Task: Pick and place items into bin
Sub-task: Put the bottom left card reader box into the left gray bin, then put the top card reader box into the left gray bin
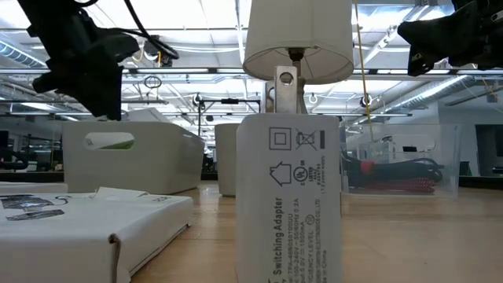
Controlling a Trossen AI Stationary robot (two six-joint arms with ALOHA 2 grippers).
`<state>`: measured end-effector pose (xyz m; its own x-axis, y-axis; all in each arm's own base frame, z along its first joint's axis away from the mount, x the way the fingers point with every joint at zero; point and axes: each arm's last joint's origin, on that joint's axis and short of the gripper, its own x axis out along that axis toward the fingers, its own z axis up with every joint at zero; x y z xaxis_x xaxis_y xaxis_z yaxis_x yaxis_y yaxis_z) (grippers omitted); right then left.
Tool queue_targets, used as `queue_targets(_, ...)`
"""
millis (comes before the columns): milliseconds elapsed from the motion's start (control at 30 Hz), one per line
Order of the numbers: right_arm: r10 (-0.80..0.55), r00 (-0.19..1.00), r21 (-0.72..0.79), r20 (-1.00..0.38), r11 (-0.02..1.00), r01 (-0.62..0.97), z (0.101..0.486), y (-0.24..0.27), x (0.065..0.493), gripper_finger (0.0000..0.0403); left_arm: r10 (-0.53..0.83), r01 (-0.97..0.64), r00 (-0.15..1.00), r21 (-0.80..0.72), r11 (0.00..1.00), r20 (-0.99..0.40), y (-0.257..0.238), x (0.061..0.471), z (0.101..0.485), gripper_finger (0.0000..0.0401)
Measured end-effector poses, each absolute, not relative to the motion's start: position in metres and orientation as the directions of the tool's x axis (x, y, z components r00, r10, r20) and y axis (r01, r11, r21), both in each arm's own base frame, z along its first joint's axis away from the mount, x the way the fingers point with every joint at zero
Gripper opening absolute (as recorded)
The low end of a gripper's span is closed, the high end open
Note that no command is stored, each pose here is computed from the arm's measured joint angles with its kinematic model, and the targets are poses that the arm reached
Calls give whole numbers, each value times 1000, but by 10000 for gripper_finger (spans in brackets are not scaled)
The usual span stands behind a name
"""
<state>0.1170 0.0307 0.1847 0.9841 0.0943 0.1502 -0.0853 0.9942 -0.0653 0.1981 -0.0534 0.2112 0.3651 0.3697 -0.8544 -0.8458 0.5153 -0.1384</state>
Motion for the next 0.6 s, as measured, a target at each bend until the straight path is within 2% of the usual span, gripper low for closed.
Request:
queue_targets(67, 94, 984, -66, 151, 994, -85, 185, 31, 117, 0, 367, -819, 363, -105, 564, -857, -53, 197, 212, 99)
queue_targets(100, 94, 984, -66, 150, 994, -85, 185, 31, 117, 0, 374, -826, 351, -96, 555, -859, -52, 196, 212, 100)
queue_targets(133, 95, 984, -66, 150, 994, -86, 185, 31, 117, 0, 372, -849, 351, -124, 514, -859, -52, 196, 212, 105)
queue_targets(233, 92, 984, -67, 152, 994, -82, 185, 31, 117, 1, 397, -828, 374, -109, 550, -838, -52, 198, 213, 138)
queue_targets(400, 29, 995, -65, 99, 998, -23, 181, 30, 120, 0, 456, -858, 382, -126, 498, -804, -50, 198, 214, 194)
queue_targets(467, 19, 1000, -87, 16, 996, -17, 175, 30, 123, 0, 487, -882, 363, -125, 455, -794, -48, 196, 213, 201)
queue_targets(600, 20, 1000, -100, -17, 995, -21, 195, 36, 139, 0, 506, -891, 385, -167, 422, -772, -48, 198, 214, 198)
